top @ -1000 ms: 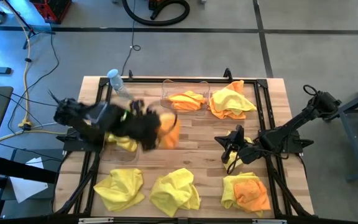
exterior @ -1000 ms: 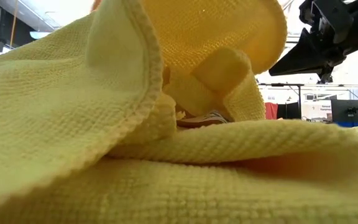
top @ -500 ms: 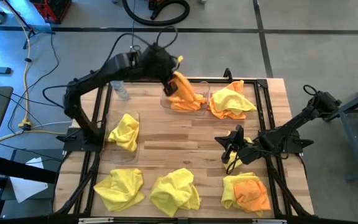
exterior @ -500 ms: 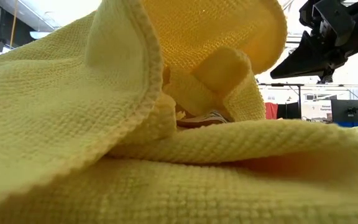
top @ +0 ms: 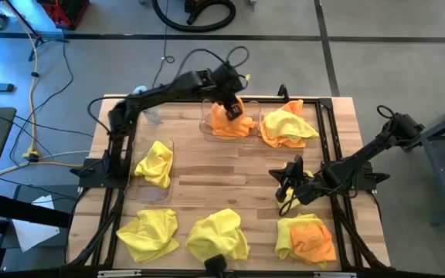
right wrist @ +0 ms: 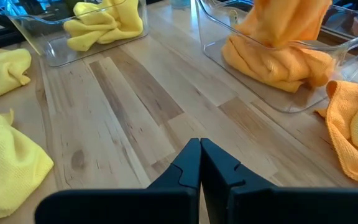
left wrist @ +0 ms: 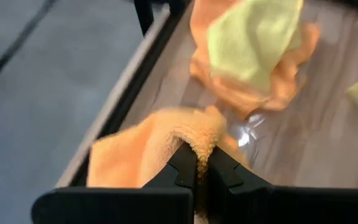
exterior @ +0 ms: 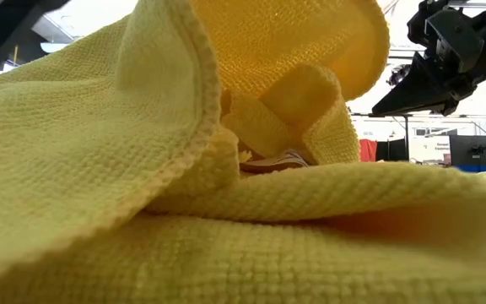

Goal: Sort microfiber towel by color & place in baskets
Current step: Put the orange microfiber towel into the top transparent bin, then put the yellow microfiber towel into the bottom transparent bin

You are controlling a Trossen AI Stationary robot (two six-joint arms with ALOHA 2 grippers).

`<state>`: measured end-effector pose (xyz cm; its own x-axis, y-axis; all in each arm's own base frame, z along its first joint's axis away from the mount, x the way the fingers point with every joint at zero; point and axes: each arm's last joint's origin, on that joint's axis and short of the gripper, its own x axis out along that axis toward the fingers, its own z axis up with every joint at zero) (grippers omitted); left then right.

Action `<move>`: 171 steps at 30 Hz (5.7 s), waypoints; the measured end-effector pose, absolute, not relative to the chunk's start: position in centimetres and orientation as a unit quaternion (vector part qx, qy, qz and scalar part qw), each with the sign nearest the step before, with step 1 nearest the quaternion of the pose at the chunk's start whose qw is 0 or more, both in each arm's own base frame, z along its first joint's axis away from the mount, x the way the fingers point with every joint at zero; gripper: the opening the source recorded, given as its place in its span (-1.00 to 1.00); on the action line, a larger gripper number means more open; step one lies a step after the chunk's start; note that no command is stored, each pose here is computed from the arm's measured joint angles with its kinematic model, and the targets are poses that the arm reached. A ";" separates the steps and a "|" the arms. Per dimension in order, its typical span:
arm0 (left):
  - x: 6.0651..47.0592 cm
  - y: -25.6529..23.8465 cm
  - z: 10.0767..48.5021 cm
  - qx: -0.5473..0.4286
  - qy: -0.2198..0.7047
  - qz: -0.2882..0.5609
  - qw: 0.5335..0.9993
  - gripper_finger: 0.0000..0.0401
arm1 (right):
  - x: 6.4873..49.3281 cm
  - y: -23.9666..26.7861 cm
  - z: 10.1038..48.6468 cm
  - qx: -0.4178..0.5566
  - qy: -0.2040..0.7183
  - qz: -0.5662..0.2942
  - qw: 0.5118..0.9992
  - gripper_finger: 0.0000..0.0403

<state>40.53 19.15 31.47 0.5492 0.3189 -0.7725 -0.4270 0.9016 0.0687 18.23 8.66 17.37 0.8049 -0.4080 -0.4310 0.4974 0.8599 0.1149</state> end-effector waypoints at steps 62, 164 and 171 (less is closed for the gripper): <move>43.6 20.7 18.9 -0.286 0.462 0.386 0.745 -0.16 | 18.0 8.6 17.1 0.106 0.214 -0.241 0.941 -1.00; 19.3 -6.4 21.3 -0.003 0.288 0.012 0.958 -0.16 | 17.9 4.7 12.7 0.338 0.603 -0.421 0.588 0.02; 20.2 -6.8 21.9 -0.010 0.237 0.006 0.971 -0.16 | 19.9 5.1 14.0 0.279 0.567 -0.390 0.670 -0.77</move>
